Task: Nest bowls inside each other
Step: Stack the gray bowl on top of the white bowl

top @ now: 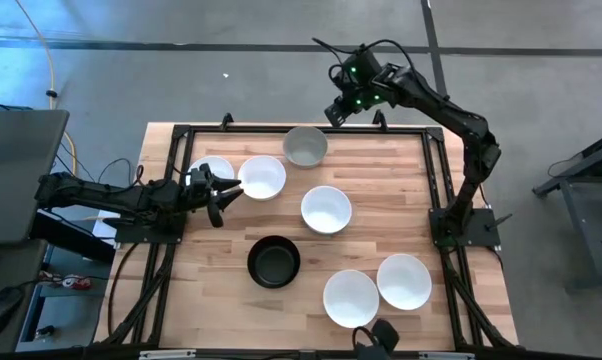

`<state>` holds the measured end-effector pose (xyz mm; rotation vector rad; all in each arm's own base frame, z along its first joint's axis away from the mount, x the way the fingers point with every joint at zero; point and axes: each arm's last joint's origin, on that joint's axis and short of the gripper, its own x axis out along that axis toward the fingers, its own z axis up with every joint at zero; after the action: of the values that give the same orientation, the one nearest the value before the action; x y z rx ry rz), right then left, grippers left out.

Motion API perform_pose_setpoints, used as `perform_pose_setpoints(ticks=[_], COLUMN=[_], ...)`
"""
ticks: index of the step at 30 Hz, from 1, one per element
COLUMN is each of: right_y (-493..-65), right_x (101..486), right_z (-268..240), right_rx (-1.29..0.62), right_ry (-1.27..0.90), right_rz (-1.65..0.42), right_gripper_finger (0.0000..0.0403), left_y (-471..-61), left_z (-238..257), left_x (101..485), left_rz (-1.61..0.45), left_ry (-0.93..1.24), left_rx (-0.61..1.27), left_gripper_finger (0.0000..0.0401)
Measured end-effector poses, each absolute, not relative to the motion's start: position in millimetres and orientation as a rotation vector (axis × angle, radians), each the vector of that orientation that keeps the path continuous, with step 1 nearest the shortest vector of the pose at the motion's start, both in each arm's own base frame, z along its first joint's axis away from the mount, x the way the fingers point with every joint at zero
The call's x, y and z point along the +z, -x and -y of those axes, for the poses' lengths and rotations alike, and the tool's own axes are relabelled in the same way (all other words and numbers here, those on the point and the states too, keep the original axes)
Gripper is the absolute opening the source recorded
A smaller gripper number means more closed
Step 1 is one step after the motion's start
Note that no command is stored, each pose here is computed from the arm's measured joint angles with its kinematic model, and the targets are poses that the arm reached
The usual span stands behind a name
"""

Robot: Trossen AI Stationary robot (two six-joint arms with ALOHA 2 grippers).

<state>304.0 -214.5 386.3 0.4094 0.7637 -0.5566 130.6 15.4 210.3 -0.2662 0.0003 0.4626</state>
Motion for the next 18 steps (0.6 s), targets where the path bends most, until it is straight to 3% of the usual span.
perform_pose_setpoints(ticks=[9,18], right_y=[-303.0,-303.6], right_x=[385.8,385.4], right_z=[216.1,214.7], right_rx=[-0.566,-0.527], right_ry=[-0.275,-0.31], right_rz=[-0.807,-0.801], right_gripper_finger=[0.0018,0.0018], left_y=[-130.6,-130.9], left_z=[-15.4,-14.8], left_x=[210.3,210.3], left_rz=[0.0,0.002], left_ry=[0.27,0.294], left_rx=[0.462,0.437], left_gripper_finger=[0.0136,0.0136])
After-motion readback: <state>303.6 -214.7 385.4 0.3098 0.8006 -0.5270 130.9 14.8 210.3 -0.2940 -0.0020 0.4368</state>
